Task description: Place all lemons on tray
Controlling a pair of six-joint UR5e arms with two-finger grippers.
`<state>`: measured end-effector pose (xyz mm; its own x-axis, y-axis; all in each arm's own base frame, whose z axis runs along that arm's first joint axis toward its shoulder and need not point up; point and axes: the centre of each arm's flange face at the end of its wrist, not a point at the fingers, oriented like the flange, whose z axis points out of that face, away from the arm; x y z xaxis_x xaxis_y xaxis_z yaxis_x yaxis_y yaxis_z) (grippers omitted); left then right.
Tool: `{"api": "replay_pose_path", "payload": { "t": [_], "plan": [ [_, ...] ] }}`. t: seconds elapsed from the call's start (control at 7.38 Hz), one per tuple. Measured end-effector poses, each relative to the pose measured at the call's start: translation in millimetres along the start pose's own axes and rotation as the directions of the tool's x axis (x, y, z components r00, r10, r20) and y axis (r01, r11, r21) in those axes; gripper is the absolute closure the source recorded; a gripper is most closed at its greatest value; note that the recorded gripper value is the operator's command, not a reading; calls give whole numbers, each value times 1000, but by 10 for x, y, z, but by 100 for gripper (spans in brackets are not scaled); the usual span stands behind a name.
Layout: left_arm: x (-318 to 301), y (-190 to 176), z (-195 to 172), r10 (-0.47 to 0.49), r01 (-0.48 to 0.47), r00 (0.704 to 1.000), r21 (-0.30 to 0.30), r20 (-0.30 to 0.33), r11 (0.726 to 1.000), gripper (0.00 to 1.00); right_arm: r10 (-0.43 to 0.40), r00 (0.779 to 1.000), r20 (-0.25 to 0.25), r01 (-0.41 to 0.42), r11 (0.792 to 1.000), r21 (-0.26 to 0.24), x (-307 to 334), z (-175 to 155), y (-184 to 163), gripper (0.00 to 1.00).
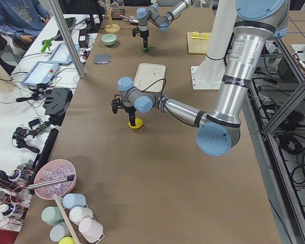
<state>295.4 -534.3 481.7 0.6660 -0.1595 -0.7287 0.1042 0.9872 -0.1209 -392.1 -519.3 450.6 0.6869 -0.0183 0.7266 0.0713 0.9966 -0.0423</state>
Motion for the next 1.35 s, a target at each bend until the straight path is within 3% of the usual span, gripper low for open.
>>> {"api": "replay_pose_path", "payload": {
  "t": [0.14,0.27,0.41,0.54,0.81,1.35],
  "plan": [
    [11,55,86,-8,8,1000,8,0,1000,3,-1,1000,2,1,1000,2,-47,-4,-34,33],
    [11,87,146,-10,10,1000,12,-2,1000,3,0,1000,3,0,1000,3,-89,-2,-66,52],
    [5,97,184,-14,15,1000,12,-2,1000,5,0,1000,4,0,1000,3,-109,4,-84,62],
    [6,110,216,-18,18,1000,10,-2,1000,18,0,1000,4,0,1000,3,-120,2,-91,63],
    [6,127,293,-26,26,1000,13,-16,1000,100,-4,1000,10,4,1000,5,-152,-20,-92,63],
    [10,142,306,-12,13,999,13,-34,1000,100,-23,995,99,20,999,34,-673,-435,3,63]
  ]
}}
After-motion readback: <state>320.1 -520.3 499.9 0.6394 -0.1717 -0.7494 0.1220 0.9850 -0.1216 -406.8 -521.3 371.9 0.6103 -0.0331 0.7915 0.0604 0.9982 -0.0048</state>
